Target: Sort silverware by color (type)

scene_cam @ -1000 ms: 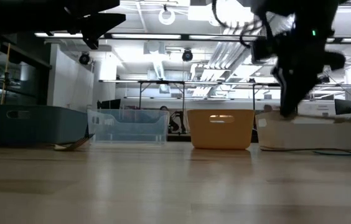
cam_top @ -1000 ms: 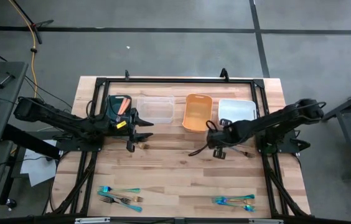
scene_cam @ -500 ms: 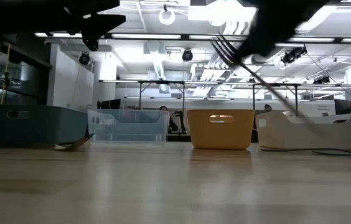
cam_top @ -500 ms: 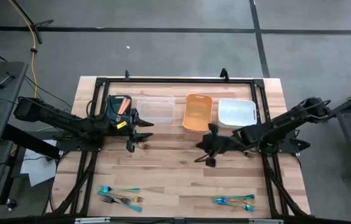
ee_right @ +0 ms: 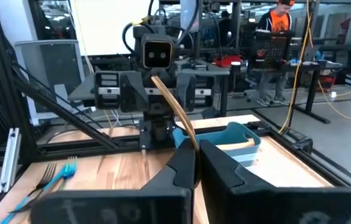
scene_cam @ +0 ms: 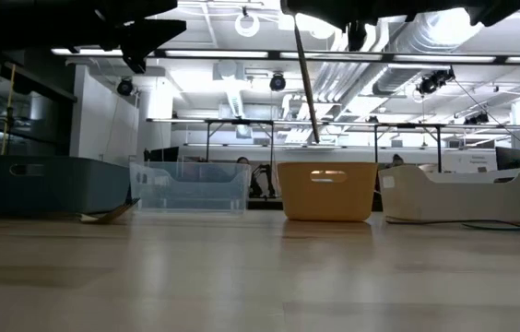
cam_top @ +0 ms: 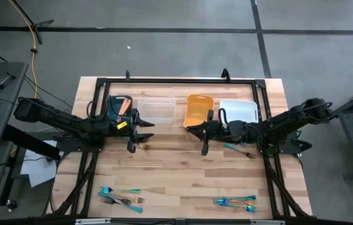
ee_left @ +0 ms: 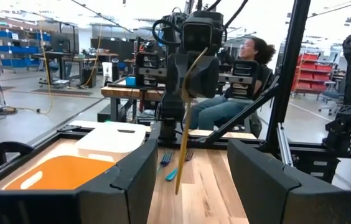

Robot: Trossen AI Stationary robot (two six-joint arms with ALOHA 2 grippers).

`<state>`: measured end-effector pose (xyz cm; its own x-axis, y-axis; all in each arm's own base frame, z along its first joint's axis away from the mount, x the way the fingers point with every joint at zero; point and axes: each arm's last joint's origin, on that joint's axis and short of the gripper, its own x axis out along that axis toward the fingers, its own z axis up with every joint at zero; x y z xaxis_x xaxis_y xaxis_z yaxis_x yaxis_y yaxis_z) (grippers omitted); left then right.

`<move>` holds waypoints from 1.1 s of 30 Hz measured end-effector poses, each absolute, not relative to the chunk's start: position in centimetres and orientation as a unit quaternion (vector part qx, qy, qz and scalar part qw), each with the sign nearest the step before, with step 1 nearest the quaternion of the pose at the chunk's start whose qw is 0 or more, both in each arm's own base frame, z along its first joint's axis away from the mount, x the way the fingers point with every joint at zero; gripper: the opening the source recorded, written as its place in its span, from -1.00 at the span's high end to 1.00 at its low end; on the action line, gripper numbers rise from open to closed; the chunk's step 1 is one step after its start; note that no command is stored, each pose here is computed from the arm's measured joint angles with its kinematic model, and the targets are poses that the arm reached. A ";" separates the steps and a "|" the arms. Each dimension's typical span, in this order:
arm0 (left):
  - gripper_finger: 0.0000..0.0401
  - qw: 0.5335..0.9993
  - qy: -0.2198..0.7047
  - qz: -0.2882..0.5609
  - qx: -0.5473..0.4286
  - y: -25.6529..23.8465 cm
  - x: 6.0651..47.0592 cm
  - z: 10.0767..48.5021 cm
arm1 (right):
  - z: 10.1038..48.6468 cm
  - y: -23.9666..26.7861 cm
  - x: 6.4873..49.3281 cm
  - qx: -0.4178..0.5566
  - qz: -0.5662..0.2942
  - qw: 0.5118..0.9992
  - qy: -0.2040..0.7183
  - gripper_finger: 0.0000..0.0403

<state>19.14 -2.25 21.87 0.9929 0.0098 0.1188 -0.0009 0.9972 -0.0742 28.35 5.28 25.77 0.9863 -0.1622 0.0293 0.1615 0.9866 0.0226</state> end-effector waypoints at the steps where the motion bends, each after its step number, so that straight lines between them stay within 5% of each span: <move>1: 0.07 0.998 -0.059 0.003 -0.034 -2.2 19.1 21.9 | 25.8 5.3 28.3 0.013 -0.081 0.996 -0.016 0.99; 33: 0.07 1.000 0.010 0.009 -0.023 -3.5 28.0 21.0 | 26.5 4.6 32.9 0.030 -0.043 0.994 -0.098 0.99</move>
<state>28.04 -3.46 21.02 0.9996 0.0170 -0.0208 -0.0179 0.9988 -0.0456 32.89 4.62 26.53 0.9770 -0.0922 0.1922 0.0806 0.9945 0.0673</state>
